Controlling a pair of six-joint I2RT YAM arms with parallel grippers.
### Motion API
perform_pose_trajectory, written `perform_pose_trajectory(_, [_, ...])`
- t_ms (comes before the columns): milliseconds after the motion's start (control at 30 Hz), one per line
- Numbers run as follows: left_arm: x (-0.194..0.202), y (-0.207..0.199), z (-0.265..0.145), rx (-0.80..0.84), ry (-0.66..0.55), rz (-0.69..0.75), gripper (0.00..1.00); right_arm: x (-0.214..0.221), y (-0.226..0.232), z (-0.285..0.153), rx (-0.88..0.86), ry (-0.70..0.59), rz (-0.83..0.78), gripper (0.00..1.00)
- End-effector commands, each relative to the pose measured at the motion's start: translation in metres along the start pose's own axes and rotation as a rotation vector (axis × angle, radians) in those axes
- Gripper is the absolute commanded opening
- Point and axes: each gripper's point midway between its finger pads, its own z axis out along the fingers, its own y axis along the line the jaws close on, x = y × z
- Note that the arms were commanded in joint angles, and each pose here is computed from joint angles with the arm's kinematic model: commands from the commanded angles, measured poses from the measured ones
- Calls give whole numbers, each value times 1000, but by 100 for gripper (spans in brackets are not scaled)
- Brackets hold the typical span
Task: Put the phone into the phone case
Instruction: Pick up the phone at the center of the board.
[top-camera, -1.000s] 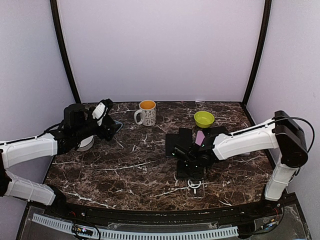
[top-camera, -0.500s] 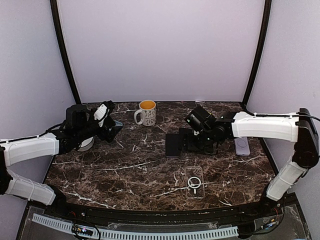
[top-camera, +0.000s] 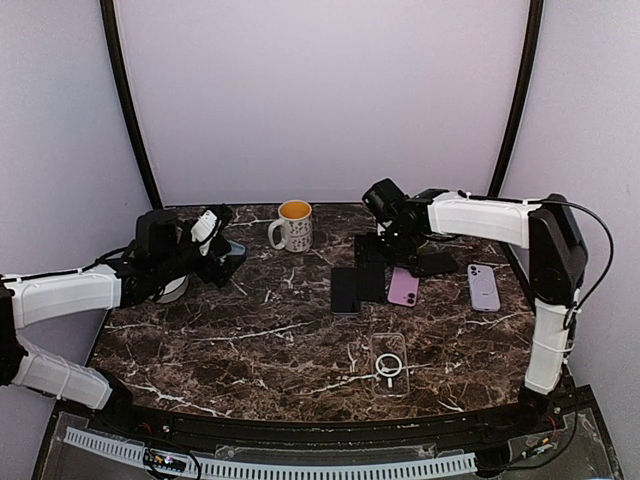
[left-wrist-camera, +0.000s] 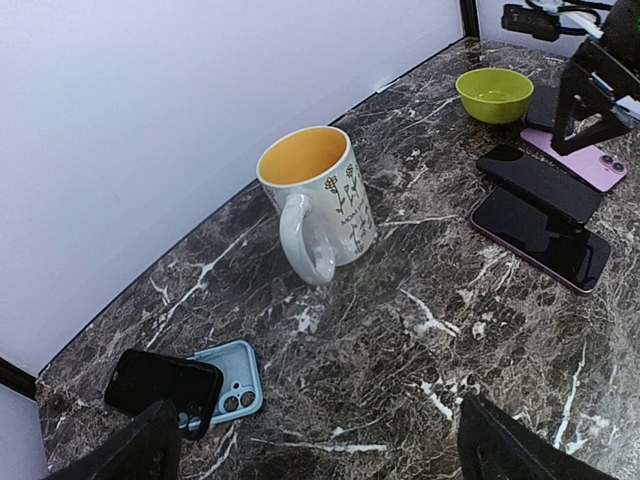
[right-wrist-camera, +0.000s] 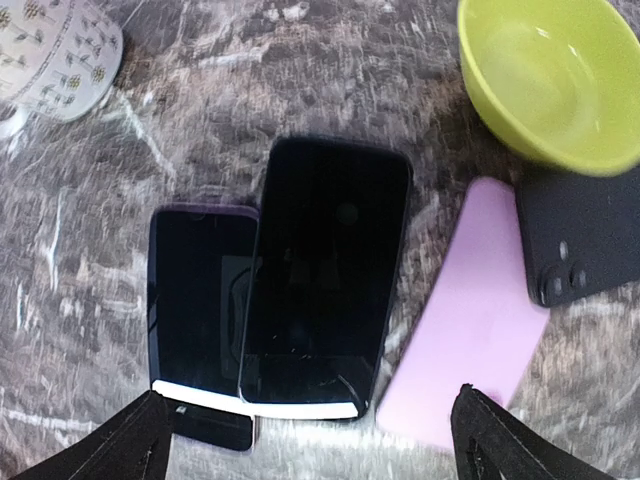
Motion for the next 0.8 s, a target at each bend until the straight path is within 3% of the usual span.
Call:
perform_pose_trajectory(0, [-8,1,2,3,-3,-10,99,-26,6,18,33,-13,-73,99])
perform_pose_trajectory(500, [-6,-2,2,11,-2,9,99,-4,-14,97,84,154,-50,95])
perform_pose_trajectory(767, [-7,-7,4,35,-3,2,99,13,-13,107,50,204,-50,81])
